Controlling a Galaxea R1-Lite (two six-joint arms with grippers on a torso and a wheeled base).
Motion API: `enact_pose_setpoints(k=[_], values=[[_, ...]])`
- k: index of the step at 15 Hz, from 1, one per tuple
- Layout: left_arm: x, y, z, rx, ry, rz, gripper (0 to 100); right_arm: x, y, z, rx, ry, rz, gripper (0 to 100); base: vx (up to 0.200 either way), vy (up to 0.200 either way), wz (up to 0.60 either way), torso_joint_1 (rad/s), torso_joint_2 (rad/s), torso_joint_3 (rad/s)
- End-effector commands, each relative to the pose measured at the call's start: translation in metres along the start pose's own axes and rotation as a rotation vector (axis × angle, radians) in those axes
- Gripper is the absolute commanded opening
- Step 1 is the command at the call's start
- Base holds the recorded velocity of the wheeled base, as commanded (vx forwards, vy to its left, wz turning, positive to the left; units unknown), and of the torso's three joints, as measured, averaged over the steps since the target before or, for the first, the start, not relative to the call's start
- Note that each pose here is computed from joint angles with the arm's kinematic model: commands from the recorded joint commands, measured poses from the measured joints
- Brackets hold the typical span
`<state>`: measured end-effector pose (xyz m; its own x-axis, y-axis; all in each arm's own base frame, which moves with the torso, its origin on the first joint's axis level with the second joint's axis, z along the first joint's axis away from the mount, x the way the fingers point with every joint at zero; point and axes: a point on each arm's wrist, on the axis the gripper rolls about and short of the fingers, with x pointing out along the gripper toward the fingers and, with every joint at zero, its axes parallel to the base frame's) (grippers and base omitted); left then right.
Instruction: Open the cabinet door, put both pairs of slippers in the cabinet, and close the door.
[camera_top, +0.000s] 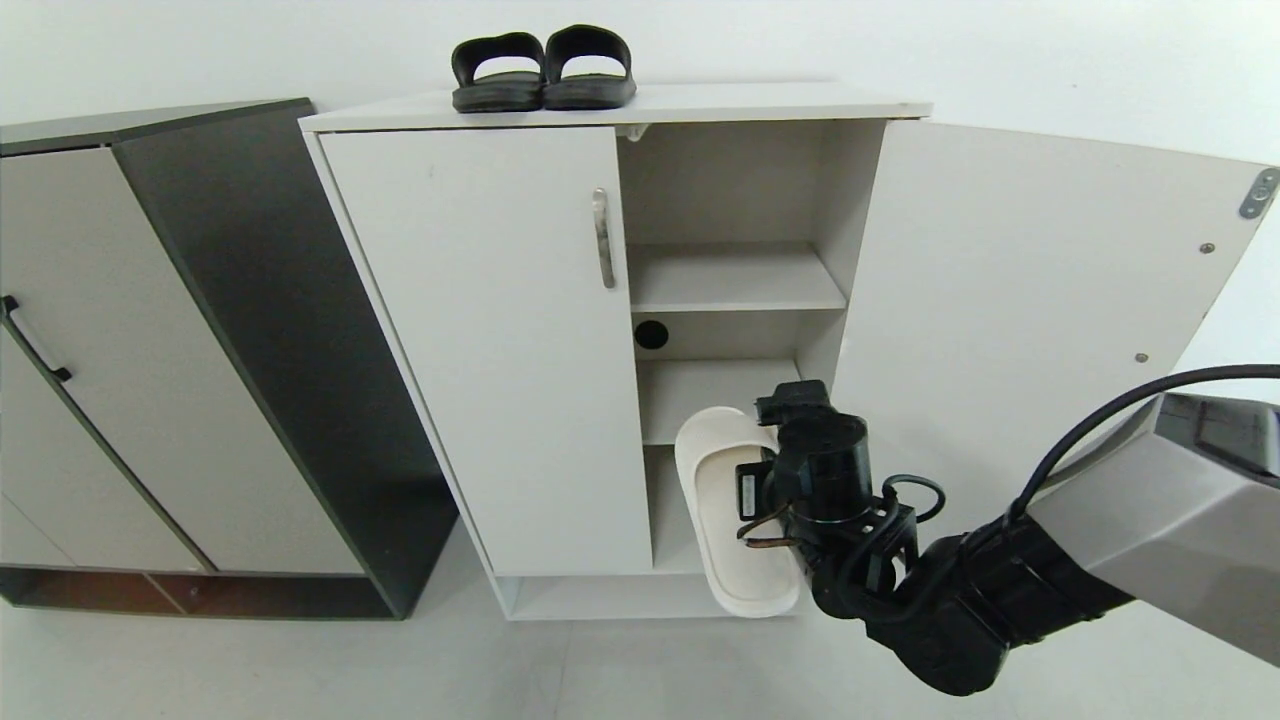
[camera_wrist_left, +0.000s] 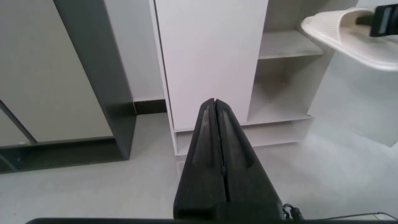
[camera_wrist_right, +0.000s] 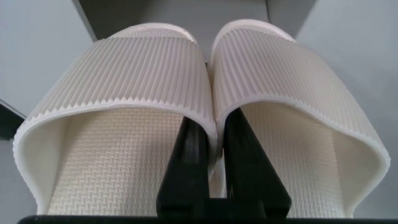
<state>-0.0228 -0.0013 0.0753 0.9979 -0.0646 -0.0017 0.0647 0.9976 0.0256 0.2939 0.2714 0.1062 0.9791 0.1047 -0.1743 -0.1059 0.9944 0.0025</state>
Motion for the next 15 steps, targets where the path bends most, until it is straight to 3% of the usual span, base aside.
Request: enact_pose_setpoints(k=[1, 7, 15], values=[[0.000, 0.000, 0.000, -0.004, 0.001, 0.002, 0, 0.011, 0.009, -0.016, -0.020, 0.021, 0.001, 0, 0.000, 0.000, 0.00, 0.000, 0.00, 0.000], [0.000, 0.000, 0.000, -0.007, 0.001, 0.002, 0, 0.013, 0.021, -0.037, -0.050, 0.056, 0.022, 0, 0.000, 0.000, 0.00, 0.000, 0.00, -0.017], [0.000, 0.000, 0.000, -0.007, 0.001, 0.002, 0, 0.019, 0.027, -0.038, -0.031, 0.023, 0.001, 0, 0.000, 0.000, 0.00, 0.005, 0.00, -0.187]])
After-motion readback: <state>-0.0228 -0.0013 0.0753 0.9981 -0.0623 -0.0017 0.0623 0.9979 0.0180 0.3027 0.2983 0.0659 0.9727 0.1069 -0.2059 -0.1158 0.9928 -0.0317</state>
